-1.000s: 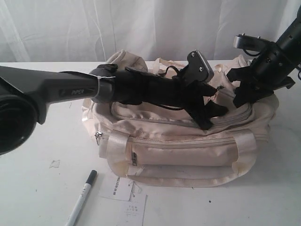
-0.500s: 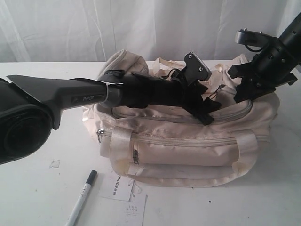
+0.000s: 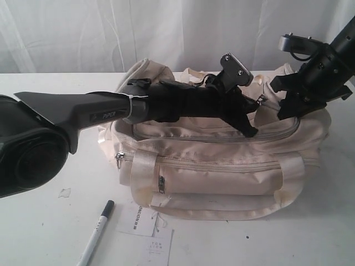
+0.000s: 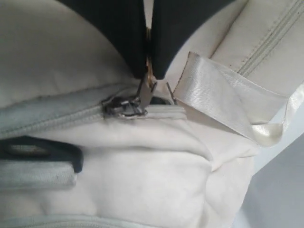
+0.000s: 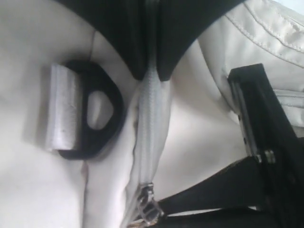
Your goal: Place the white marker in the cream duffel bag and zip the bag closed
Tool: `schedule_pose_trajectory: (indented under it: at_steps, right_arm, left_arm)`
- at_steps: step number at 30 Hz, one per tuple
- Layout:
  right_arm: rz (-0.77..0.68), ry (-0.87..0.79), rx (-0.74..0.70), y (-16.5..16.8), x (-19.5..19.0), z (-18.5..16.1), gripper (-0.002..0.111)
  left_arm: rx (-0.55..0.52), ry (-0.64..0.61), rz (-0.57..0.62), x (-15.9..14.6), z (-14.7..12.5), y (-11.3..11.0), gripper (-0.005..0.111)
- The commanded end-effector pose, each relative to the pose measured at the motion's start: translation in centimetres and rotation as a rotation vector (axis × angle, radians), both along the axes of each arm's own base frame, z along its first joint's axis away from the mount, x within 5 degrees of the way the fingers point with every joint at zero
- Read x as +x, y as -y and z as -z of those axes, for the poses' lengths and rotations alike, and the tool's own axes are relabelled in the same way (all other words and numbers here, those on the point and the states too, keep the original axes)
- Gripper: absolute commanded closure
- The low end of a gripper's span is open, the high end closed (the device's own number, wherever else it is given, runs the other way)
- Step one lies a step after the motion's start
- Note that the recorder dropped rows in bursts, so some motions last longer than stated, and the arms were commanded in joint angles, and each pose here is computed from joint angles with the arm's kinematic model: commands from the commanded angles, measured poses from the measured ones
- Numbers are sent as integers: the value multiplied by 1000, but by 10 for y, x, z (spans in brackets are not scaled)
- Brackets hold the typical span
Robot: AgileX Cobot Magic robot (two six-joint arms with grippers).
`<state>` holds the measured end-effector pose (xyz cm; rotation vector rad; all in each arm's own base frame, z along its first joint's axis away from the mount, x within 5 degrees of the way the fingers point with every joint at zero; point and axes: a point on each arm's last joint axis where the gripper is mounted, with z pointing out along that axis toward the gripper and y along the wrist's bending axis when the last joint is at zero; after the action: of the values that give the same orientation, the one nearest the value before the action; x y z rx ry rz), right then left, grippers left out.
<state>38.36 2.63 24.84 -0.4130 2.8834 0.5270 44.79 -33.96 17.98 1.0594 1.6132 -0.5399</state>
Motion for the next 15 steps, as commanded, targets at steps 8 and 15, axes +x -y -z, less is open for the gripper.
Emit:
schedule_pose_trajectory:
  at_steps: [8,15]
  right_arm:
    - [-27,31,-9,0,-1,-4,64]
    - [76,229,-71,8,22,-35,44]
  left_arm:
    - [16,8,173,-20,-28,8,107]
    - [135,-114,327,-36,-16,8,107]
